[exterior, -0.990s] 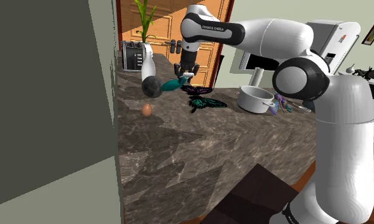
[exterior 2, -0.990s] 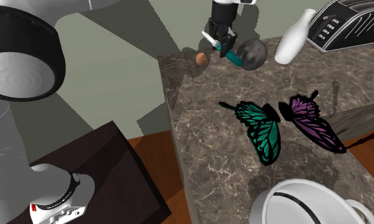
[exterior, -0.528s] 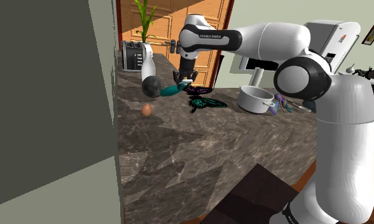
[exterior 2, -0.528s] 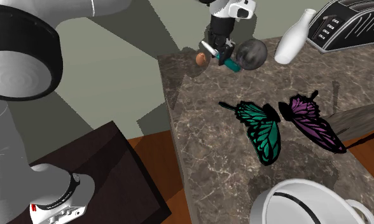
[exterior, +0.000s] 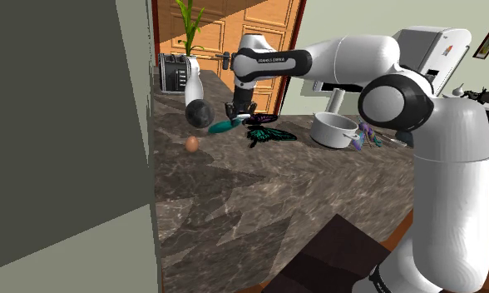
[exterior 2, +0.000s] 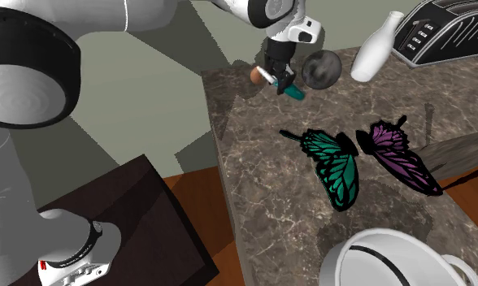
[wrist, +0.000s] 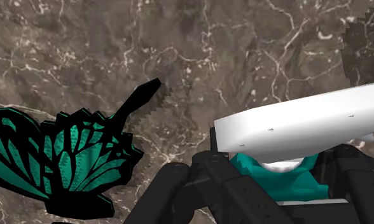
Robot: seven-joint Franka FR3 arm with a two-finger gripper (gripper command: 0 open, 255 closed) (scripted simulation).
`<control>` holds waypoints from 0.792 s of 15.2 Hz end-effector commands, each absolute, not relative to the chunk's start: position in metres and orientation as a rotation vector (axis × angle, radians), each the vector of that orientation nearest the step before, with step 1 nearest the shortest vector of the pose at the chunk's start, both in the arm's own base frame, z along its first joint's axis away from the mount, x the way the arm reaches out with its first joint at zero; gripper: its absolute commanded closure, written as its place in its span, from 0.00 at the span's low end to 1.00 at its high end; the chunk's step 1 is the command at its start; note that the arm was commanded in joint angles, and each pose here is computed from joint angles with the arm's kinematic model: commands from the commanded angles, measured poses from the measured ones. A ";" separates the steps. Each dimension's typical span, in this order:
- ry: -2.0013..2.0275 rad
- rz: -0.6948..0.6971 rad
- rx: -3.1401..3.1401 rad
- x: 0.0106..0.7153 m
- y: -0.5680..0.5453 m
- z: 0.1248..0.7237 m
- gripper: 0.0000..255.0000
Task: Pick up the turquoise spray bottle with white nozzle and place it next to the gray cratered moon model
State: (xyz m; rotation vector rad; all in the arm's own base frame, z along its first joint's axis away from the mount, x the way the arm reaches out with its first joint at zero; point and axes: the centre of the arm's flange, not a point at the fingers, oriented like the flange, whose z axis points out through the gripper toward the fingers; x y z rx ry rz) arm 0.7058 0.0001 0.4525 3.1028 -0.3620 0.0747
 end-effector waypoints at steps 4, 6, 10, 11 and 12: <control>-0.362 0.076 3.103 0.706 0.001 0.426 1.00; -0.362 0.076 3.103 0.706 0.001 0.415 1.00; -0.362 0.076 3.103 0.706 0.001 0.394 1.00; -0.362 0.076 3.103 0.706 0.001 0.389 1.00; -0.362 0.076 3.103 0.706 0.001 0.384 1.00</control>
